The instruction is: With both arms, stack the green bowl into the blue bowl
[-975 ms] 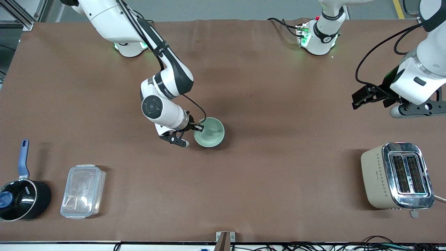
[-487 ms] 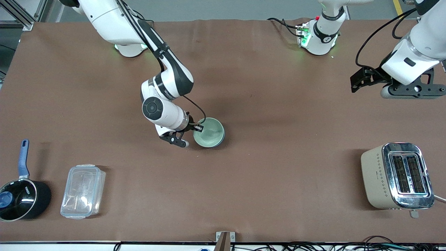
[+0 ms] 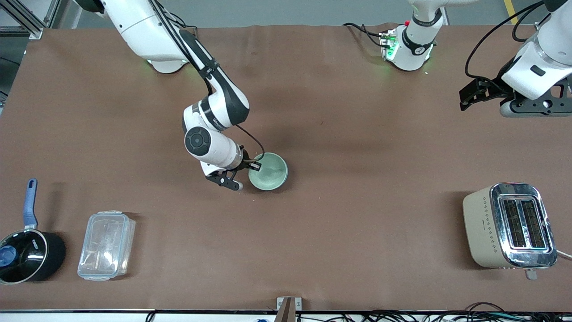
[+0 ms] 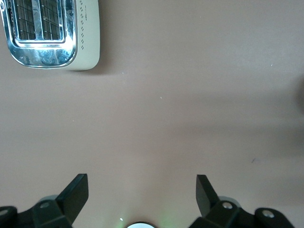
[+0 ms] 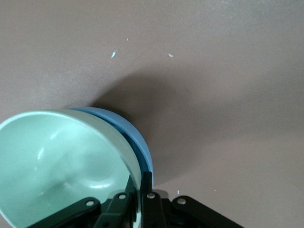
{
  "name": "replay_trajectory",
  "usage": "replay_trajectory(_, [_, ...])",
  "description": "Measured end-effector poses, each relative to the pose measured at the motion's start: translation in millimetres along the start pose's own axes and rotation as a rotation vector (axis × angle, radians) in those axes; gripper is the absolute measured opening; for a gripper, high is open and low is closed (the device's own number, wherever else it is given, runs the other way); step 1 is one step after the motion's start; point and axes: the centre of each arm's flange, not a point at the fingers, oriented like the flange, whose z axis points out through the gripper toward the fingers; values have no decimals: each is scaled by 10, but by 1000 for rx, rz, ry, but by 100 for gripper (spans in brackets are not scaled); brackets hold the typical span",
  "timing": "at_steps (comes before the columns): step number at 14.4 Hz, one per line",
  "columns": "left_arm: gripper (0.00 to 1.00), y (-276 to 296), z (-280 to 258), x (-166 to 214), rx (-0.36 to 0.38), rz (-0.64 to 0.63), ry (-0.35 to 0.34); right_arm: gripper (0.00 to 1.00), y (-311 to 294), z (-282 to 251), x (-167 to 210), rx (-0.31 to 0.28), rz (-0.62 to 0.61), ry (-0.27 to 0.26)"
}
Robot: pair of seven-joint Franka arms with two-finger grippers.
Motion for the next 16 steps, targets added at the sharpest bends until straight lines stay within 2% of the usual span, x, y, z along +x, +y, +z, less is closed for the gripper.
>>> replay_trajectory(2, [100, -16, 8, 2, 0, -3, -2, 5, -5, 21, -10, -2, -2, -1])
replay_trajectory(3, [100, -23, 8, 3, 0, -4, -2, 9, -8, 28, -16, -3, -3, -2])
replay_trajectory(4, [100, -39, 8, 4, 0, -7, -2, 17, -11, 34, -22, -3, -4, -2])
replay_trajectory(9, [100, -148, 14, 16, -1, -28, -3, 69, -85, 54, -119, -6, -21, -7])
replay_trajectory(12, [100, -154, 17, 20, -2, -29, -3, 98, -118, -267, -84, 2, -23, -1])
replay_trajectory(14, [100, -156, 19, 23, -2, -30, -3, 100, -25, -838, 43, 12, -14, 27])
replay_trajectory(16, [100, -156, 21, 26, -2, -30, -3, 100, 187, -1558, 192, 24, -11, 97])
